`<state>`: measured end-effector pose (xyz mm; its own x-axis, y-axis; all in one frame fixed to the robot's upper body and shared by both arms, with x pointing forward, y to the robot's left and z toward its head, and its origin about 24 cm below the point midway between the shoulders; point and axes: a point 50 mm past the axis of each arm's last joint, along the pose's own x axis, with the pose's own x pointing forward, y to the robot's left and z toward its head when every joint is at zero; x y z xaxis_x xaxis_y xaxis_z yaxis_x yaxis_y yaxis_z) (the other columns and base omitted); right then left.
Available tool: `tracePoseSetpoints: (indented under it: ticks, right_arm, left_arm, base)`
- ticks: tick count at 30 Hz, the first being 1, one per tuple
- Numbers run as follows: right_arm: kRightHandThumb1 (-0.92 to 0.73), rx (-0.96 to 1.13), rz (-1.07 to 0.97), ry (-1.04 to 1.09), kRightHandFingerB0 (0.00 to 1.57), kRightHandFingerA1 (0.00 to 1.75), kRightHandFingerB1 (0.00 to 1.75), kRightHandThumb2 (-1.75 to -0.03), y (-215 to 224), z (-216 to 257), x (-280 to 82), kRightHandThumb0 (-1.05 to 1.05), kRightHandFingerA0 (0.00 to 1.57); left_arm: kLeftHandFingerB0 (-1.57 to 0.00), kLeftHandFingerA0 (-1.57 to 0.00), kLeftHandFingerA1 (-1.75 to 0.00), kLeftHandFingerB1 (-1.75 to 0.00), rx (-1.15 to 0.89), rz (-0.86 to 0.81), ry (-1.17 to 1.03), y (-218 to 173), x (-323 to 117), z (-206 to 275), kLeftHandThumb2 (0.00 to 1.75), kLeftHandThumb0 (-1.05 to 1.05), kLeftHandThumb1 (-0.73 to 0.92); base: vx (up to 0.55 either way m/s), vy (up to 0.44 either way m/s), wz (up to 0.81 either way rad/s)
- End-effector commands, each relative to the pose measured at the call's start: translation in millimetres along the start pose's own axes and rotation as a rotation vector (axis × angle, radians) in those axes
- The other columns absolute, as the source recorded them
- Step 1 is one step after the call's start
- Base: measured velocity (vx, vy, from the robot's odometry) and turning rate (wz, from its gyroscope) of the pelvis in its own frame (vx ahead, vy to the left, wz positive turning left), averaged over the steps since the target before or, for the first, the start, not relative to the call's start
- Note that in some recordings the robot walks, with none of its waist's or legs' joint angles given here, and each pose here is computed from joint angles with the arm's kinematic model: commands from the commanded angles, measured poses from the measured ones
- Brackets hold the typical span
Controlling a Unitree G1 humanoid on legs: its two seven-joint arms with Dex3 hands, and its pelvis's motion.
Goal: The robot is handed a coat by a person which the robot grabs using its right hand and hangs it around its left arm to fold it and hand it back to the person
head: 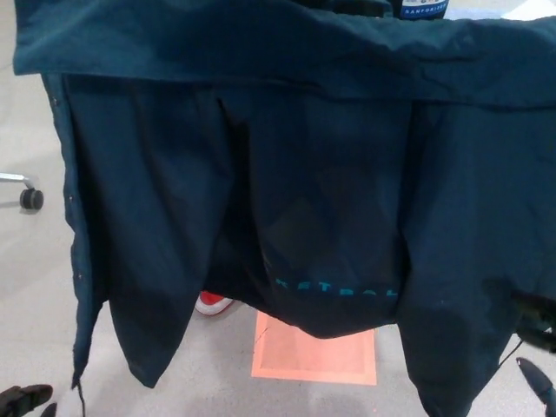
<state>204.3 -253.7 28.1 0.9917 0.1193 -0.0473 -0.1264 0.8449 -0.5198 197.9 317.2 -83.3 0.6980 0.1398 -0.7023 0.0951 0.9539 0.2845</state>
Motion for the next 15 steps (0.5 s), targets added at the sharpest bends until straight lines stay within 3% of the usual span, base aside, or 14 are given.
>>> tracePoseSetpoints:
  ticks: [1,4,5,6,7,9,10,11,15]
  right_arm:
    - [-0.81,-0.006,-0.305,-1.160,0.37,0.38,0.33,-0.65,-72,217,-78,-0.76,0.49]
    - [-0.77,-0.015,-0.380,-1.234,0.40,0.37,0.34,-0.64,-82,235,-80,-0.81,0.55]
    - [-0.60,0.000,-0.400,-1.266,0.35,0.51,0.48,-0.99,-86,241,-80,-0.82,0.46]
    - [-0.60,-0.003,-0.420,-1.283,0.36,0.51,0.48,-0.99,-88,244,-80,-0.82,0.46]
    - [-0.76,-0.009,-0.444,-1.304,0.39,0.35,0.32,-0.64,-92,250,-79,-0.84,0.47]
    - [-0.68,-0.025,-0.441,-1.337,0.32,0.38,0.35,-0.74,-98,260,-76,-0.89,0.39]
    - [-0.79,-0.066,-0.465,-1.355,0.31,0.34,0.31,-0.64,-105,269,-71,-0.85,0.35]
    - [-0.79,-0.078,-0.475,-1.358,0.28,0.34,0.30,-0.65,-107,273,-69,-0.86,0.32]
    - [-0.80,-0.185,-0.524,-1.342,0.22,0.32,0.28,-0.65,-122,301,-46,-0.87,0.27]
  left_arm:
    - [0.00,0.00,-0.48,-0.47,-0.031,0.003,-0.002,10,-14,-23,1.15,-0.33,0.62]
    - [0.00,0.00,-0.47,-0.46,-0.032,0.018,-0.017,9,-14,-24,1.14,-0.33,0.61]
    - [0.00,0.00,-0.47,-0.46,-0.029,0.023,-0.015,9,-14,-24,1.14,-0.33,0.61]
    - [0.00,0.00,-0.47,-0.46,-0.031,0.022,-0.011,8,-14,-24,1.14,-0.33,0.60]
    - [0.00,0.00,-0.47,-0.46,-0.033,0.025,-0.009,9,-13,-22,1.15,-0.33,0.62]
    - [0.00,0.00,-0.47,-0.46,-0.021,0.030,-0.010,11,-13,-20,1.15,-0.33,0.62]
    - [0.00,0.00,-0.48,-0.47,-0.007,0.024,0.003,12,-12,-19,1.14,-0.33,0.61]
    - [-0.01,-0.08,-0.43,-0.38,-0.006,0.021,0.005,13,-12,-19,1.06,-0.72,0.78]
    - [-0.04,-0.12,-0.44,-0.39,-0.009,0.020,-0.005,13,-12,-18,1.05,-0.76,0.77]
  base:
    - [0.00,0.000,0.00]
    - [0.00,0.000,0.00]
    - [0.00,0.000,0.00]
    - [0.00,0.000,0.00]
    - [0.00,0.000,0.00]
    - [0.00,0.000,0.00]
    - [0.00,0.000,0.00]
    - [0.00,0.000,0.00]
    - [0.00,0.000,0.00]
